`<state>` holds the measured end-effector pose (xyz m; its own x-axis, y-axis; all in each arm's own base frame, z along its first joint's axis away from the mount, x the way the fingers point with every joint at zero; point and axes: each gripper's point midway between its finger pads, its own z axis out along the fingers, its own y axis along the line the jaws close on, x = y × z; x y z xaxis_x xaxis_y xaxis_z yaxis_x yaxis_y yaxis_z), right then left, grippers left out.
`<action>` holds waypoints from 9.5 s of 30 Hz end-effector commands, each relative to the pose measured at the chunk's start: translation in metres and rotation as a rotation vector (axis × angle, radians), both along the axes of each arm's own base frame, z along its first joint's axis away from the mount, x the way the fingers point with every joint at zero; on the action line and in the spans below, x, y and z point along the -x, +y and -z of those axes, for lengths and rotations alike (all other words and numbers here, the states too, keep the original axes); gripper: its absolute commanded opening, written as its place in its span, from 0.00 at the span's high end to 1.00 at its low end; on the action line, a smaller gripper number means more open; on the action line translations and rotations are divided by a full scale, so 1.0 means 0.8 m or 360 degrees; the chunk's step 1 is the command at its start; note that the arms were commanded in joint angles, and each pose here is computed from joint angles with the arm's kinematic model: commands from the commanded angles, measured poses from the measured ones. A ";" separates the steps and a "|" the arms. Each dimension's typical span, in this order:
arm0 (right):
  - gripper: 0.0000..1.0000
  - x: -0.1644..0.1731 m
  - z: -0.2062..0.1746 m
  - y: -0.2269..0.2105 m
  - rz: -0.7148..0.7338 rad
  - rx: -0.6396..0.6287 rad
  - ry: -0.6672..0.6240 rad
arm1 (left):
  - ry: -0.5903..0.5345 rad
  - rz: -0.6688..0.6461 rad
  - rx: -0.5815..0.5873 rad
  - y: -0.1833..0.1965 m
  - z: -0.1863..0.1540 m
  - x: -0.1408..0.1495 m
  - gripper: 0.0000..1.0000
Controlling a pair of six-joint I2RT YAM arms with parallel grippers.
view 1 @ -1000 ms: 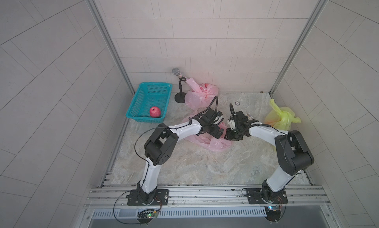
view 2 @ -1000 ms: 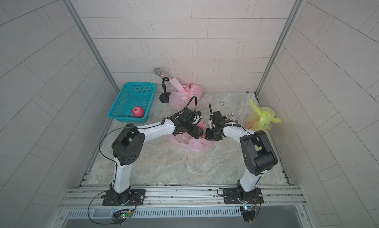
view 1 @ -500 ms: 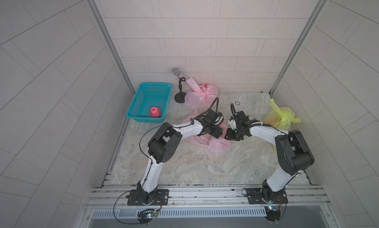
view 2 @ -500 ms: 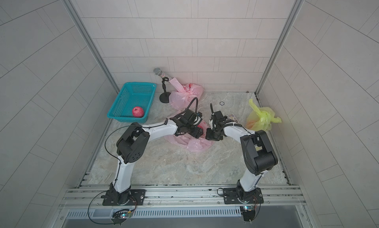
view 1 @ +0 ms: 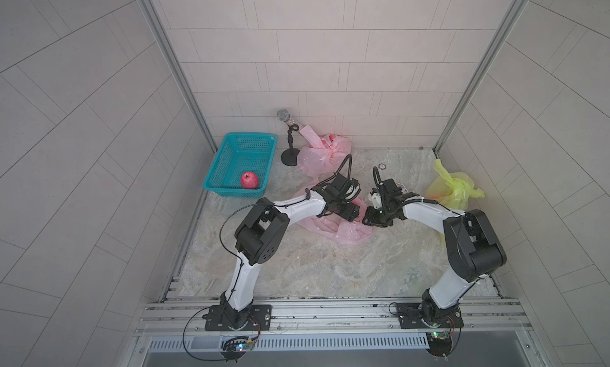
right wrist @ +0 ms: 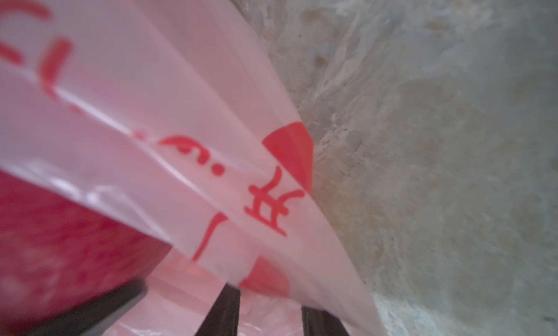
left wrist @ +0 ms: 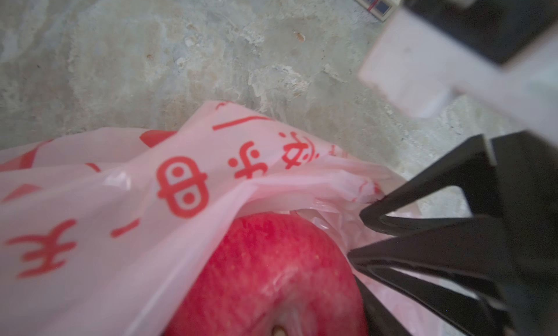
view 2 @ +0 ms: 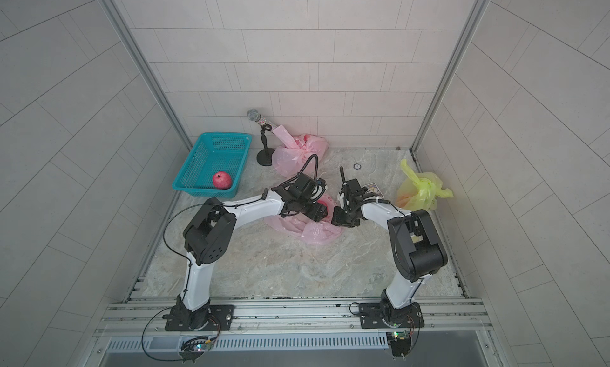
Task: Untie the knot of a plastic bag & take out the apple
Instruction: Pick up the apple from the plastic bag, then place the apple in the basket, then move the plastic bag to the corner of the board, then move the plastic bag to the center of the board.
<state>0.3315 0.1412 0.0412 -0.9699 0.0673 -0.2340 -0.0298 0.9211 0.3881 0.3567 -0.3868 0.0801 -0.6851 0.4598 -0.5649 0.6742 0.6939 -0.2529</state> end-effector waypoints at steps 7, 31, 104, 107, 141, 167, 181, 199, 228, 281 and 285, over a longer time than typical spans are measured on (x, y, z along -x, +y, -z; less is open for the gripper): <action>0.61 0.001 -0.008 -0.001 -0.0005 -0.0016 -0.0018 | -0.0038 0.0026 0.0113 0.031 -0.092 0.036 0.41; 0.00 0.017 -0.156 0.024 -0.0164 -0.0076 -0.0279 | -0.0317 -0.1281 0.0113 0.416 -0.189 -0.164 0.41; 0.00 -0.078 -0.182 0.078 -0.0301 -0.0195 -0.0250 | 0.0256 -0.1819 -0.0378 0.626 0.025 -0.191 0.00; 0.00 -0.081 -0.182 0.076 -0.0290 -0.0181 -0.0260 | 0.0156 -0.1827 -0.0330 0.627 -0.003 -0.201 0.00; 0.18 -0.068 -0.075 0.163 -0.0294 -0.0511 -0.0014 | -0.0149 -0.0623 0.0440 0.191 -0.190 -0.041 0.05; 0.12 -0.021 -0.228 -0.050 0.0370 -0.0317 -0.0603 | 0.0431 -0.0688 0.0048 0.100 0.010 -0.003 0.43; 0.11 -0.021 -0.229 -0.042 0.0318 -0.0369 -0.0572 | 0.0418 -0.1434 -0.0386 0.381 0.027 0.043 0.40; 0.11 -0.023 -0.222 -0.040 0.0304 -0.0379 -0.0549 | 0.0001 -0.2265 -0.0128 0.576 -0.101 0.067 0.38; 0.08 -0.025 -0.220 -0.016 0.0229 -0.0411 -0.0561 | 0.0561 -0.1238 -0.0071 0.285 0.005 0.053 0.46; 0.00 -0.030 -0.213 -0.027 0.0226 -0.0407 -0.0507 | -0.0969 -0.0721 -0.0030 0.132 -0.149 -0.284 0.00; 0.00 -0.031 -0.206 -0.038 0.0260 -0.0403 -0.0483 | -0.0997 -0.0742 -0.0181 0.132 -0.113 -0.317 0.00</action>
